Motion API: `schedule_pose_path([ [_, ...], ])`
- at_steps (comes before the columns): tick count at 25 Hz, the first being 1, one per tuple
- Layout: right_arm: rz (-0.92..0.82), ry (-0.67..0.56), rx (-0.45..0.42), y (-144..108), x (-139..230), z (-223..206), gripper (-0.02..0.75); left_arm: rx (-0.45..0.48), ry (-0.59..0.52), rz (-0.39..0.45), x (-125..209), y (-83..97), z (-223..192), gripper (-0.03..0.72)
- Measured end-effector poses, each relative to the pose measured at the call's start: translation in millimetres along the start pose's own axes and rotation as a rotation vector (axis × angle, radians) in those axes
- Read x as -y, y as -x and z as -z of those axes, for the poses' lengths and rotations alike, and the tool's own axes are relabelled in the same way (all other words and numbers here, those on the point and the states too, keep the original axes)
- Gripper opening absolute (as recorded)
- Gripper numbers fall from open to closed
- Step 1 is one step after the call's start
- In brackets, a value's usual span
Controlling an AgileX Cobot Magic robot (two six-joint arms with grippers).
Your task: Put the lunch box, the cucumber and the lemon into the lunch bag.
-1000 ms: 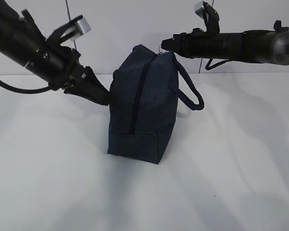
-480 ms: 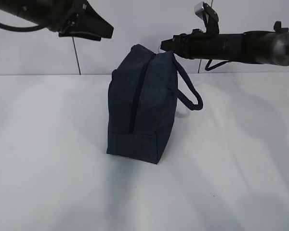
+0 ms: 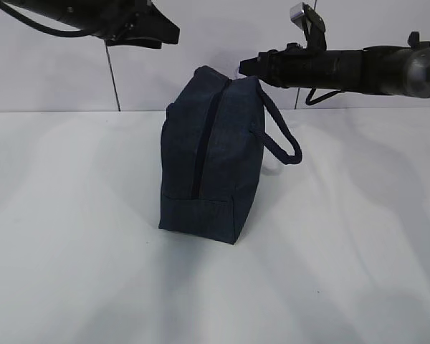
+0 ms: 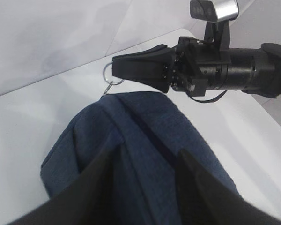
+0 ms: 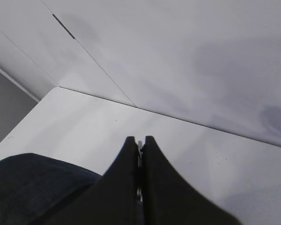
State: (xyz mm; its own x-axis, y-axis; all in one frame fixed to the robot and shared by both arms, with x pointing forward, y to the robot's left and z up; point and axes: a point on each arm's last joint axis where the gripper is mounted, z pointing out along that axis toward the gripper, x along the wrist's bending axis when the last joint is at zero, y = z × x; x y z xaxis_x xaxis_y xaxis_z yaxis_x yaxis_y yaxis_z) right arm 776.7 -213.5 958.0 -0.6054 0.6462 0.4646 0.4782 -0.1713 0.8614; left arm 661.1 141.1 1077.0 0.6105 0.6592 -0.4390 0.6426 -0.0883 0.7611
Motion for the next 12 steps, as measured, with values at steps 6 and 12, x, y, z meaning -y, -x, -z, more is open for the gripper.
schedule_pose_path([
  [6,0.000,0.000,-0.002,0,0,0,0.008,0.015,-0.036,-0.007,-2,-4.3,-39,0.321],
  [12,0.000,0.000,-0.002,0,0,0,0.008,0.014,-0.068,-0.005,4,-14.7,-63,0.321],
])
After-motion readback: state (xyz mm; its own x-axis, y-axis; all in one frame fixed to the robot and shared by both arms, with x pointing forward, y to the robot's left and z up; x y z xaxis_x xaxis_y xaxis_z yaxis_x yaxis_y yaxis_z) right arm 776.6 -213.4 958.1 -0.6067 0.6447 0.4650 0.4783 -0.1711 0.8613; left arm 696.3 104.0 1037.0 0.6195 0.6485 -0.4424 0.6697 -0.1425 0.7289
